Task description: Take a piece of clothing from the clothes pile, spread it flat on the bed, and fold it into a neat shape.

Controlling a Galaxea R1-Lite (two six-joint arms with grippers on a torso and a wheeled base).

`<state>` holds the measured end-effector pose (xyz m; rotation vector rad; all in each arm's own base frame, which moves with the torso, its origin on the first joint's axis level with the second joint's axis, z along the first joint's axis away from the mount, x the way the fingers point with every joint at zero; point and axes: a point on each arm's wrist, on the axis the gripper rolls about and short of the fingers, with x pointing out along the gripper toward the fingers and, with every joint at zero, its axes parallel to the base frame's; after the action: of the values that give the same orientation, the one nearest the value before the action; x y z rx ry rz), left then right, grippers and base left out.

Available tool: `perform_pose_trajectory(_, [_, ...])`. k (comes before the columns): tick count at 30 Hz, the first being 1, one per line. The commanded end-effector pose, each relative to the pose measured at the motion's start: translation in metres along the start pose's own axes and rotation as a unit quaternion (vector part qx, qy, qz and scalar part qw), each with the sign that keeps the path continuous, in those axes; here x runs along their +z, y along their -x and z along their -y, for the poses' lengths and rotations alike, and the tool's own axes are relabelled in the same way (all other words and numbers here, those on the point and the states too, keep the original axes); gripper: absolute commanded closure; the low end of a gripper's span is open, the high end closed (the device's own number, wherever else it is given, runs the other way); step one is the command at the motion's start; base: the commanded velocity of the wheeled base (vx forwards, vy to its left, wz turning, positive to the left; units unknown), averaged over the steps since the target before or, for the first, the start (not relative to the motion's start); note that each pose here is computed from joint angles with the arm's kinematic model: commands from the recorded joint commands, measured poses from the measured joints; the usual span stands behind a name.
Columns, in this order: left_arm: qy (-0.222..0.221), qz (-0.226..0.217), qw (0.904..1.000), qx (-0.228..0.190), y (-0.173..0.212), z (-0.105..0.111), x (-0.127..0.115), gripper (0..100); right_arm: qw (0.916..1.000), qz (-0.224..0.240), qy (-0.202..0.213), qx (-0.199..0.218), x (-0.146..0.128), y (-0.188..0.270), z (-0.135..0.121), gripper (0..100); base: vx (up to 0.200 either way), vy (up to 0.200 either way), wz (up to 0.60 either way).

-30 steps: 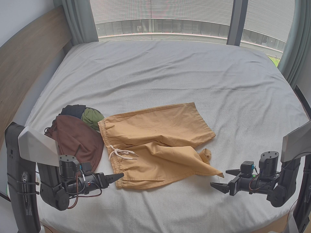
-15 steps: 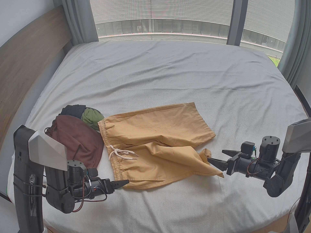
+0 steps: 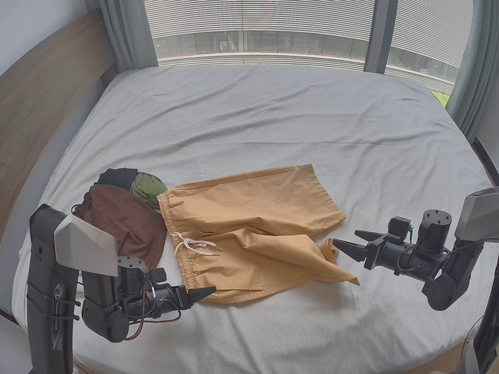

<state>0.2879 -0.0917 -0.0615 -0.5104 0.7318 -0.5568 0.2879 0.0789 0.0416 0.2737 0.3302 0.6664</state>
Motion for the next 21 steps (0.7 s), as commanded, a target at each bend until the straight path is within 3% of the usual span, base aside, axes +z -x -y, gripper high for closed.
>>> perform_pose_trajectory(1, [0.0,-0.002,1.0,-0.001,-0.002,0.0,-0.001,0,0.9998,0.021,0.005,0.002,0.012,0.003,-0.001,0,0.0,0.0,0.0])
perform_pose_trajectory(4, [-0.001,-0.001,1.0,-0.001,-0.003,0.0,-0.001,0,0.9997,0.026,-0.003,0.002,0.014,0.005,-0.003,0,0.0,0.0,0.0])
perform_pose_trajectory(5, [-0.001,-0.001,1.0,-0.001,-0.003,0.0,-0.001,100,0.9996,0.027,-0.002,0.003,0.015,0.006,-0.003,0,0.0,0.0,0.0])
perform_pose_trajectory(13, [0.001,-0.008,0.9999,0.007,0.004,-0.003,-0.004,100,0.9998,0.02,-0.005,0.001,0.012,0.008,-0.003,0,0.0,0.0,0.0])
perform_pose_trajectory(21, [0.02,-0.008,0.9997,0.014,0.048,0.001,0.001,100,0.9999,0.01,-0.011,-0.001,0.007,0.009,-0.003,0,0.0,0.0,0.0])
